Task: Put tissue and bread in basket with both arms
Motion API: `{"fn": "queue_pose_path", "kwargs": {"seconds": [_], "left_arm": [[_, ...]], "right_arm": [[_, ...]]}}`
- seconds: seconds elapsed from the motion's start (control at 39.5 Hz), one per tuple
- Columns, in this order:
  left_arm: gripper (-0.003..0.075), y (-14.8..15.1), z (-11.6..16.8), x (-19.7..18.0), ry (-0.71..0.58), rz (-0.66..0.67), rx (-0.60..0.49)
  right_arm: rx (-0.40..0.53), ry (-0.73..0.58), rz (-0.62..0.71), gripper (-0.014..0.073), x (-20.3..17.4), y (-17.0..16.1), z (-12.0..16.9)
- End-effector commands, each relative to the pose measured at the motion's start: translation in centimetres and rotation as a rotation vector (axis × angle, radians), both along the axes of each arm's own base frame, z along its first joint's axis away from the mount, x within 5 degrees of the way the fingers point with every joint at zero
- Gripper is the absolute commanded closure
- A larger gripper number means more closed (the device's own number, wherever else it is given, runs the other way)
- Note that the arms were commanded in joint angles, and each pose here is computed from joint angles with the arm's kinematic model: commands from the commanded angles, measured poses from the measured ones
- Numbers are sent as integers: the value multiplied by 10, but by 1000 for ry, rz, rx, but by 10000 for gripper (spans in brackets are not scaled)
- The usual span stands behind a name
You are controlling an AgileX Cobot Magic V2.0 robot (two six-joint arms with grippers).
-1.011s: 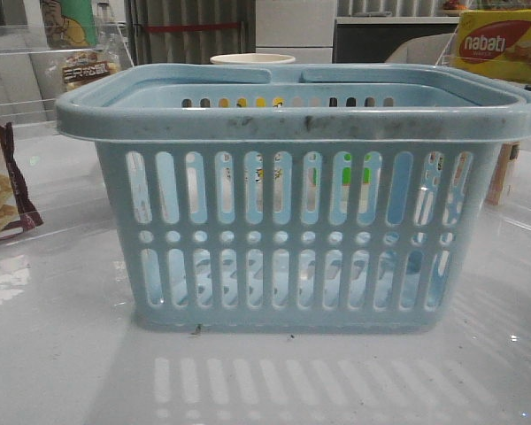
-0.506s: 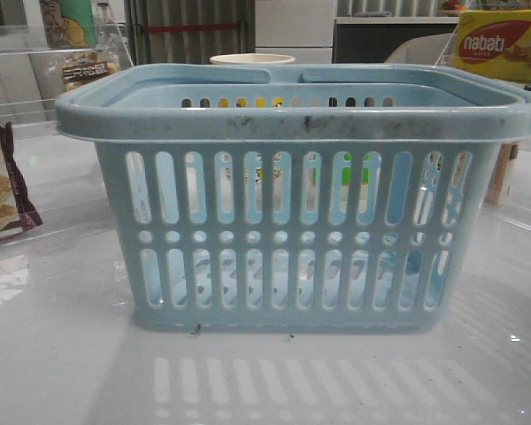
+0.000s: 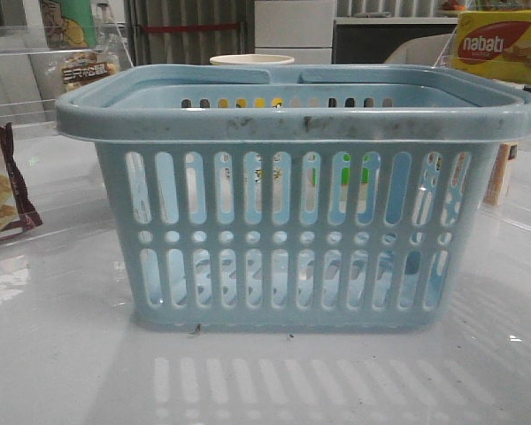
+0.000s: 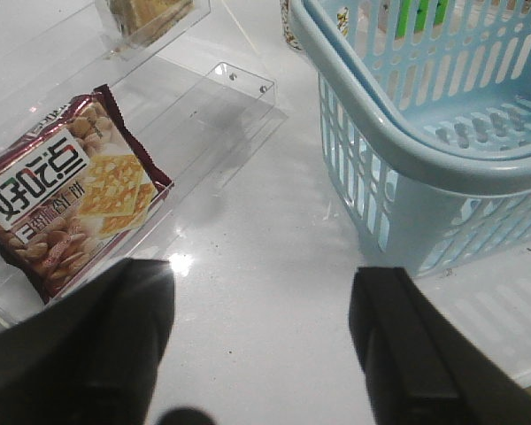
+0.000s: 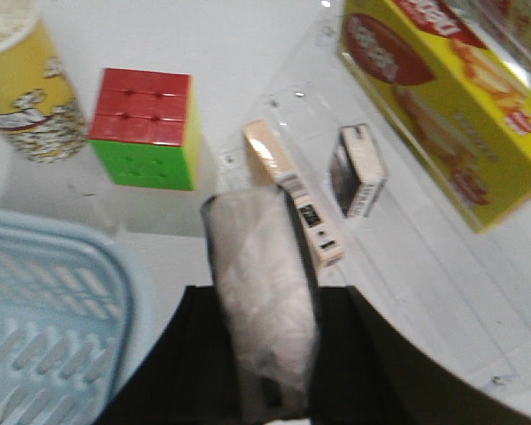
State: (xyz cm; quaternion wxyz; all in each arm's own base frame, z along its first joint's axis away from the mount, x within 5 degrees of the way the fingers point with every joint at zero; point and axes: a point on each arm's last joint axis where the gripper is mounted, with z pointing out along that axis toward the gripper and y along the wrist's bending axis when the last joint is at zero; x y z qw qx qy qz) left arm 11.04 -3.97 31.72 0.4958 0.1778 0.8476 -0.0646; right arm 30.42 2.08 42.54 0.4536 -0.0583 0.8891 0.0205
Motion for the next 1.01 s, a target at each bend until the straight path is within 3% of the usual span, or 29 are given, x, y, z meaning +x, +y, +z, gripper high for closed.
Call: {"fn": "queue_pose_path", "kwargs": {"seconds": [0.0, 0.25, 0.51, 0.76, 0.99], "left_arm": [[246, -3, 15, 3, -90, -12, -31], [246, -3, 15, 3, -90, -12, -31], [246, -3, 15, 3, -90, -12, -31], [246, -3, 15, 3, -90, -12, -31], [246, -3, 15, 3, -90, -12, -31]], "right_arm": [[21, -142, 80, 370, -26, 20, 21], [71, -51, 267, 370, -35, 76, -24], [95, -13, 375, 350, -19, 125, -62], [113, -31, 384, 49, 0, 143, -83], [66, -83, 397, 23, -7, 137, -67]]}}
